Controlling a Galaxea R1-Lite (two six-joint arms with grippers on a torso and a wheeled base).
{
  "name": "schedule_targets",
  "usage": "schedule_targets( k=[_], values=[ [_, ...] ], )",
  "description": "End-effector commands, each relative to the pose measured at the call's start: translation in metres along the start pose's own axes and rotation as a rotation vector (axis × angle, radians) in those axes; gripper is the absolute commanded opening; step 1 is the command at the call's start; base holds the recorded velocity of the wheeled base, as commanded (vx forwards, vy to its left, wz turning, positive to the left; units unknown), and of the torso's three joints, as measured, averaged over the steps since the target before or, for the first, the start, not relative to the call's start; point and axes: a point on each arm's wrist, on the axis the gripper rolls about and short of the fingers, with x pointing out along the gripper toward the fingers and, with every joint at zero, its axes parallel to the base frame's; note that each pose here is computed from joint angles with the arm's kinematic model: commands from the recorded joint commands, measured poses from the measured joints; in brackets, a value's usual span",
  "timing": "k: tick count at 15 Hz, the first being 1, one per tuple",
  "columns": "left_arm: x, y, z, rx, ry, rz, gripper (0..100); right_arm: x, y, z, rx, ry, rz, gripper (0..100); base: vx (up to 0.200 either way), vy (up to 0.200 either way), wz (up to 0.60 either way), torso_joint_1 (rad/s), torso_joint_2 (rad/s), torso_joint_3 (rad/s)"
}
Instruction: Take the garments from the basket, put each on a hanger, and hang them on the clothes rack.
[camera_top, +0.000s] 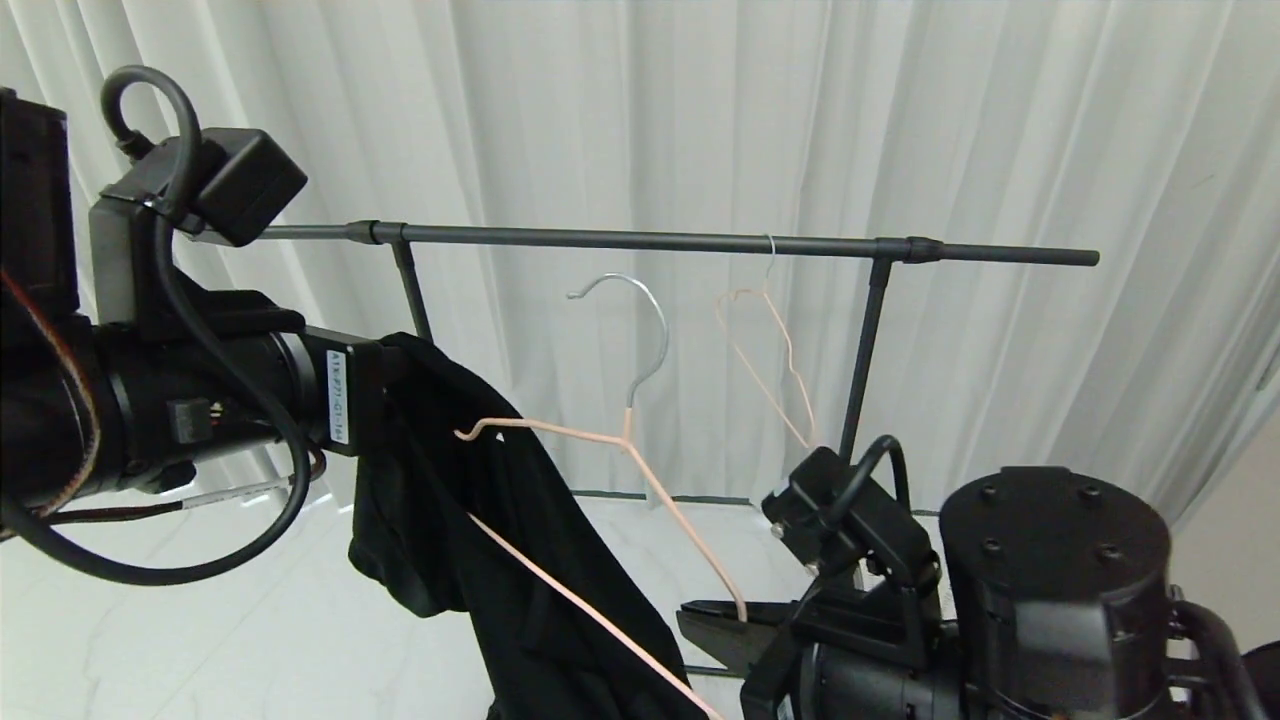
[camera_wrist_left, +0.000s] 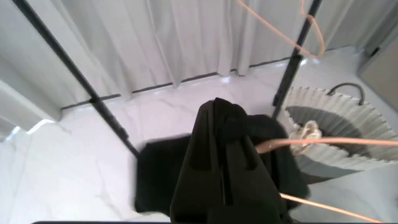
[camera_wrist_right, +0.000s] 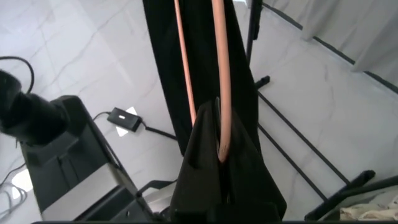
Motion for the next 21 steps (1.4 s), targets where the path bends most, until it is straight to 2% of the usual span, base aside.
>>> schedule_targets(
  k=[1, 3, 5, 7, 9, 11, 15, 21],
  values=[
    [0.001, 0.016, -0.001, 0.003, 0.006, 0.035, 0, -0.027, -0.001, -0.001, 0.001, -0.026, 0.014, 0, 0.0, 0.0, 0.0, 0.0, 0.0, 0.0],
    [0.002, 0.016, -0.002, 0.004, 0.01, 0.033, 0, -0.039, 0.0, -0.001, 0.003, -0.04, 0.042, 0, 0.0, 0.0, 0.0, 0.0, 0.0, 0.0],
    [0.006, 0.016, -0.001, 0.015, 0.016, 0.027, 0, -0.049, 0.002, -0.001, -0.001, -0.034, 0.116, 0, 0.0, 0.0, 0.0, 0.0, 0.0, 0.0],
    [0.005, 0.016, 0.002, 0.036, 0.003, 0.015, 0, -0.048, 0.0, -0.005, -0.001, -0.015, 0.113, 0, 0.0, 0.0, 0.0, 0.0, 0.0, 0.0],
    [0.0, 0.015, 0.004, 0.041, -0.015, -0.019, 0, -0.048, 0.001, -0.005, -0.001, -0.014, 0.117, 0, 0.0, 0.0, 0.0, 0.0, 0.0, 0.0],
    [-0.005, 0.009, 0.005, 0.049, -0.033, -0.091, 0, -0.046, 0.003, -0.003, -0.003, -0.005, 0.177, 0, 0.0, 0.0, 0.0, 0.0, 0.0, 0.0],
    [-0.01, -0.011, 0.006, 0.08, -0.052, -0.234, 0, -0.022, 0.007, 0.004, -0.003, 0.009, 0.203, 0, 0.0, 0.0, 0.0, 0.0, 0.0, 0.0],
    [-0.012, -0.027, 0.007, 0.101, -0.054, -0.306, 0, 0.018, 0.009, 0.002, 0.004, 0.042, 0.191, 0, 0.0, 0.0, 0.0, 0.0, 0.0, 0.0]
  ],
)
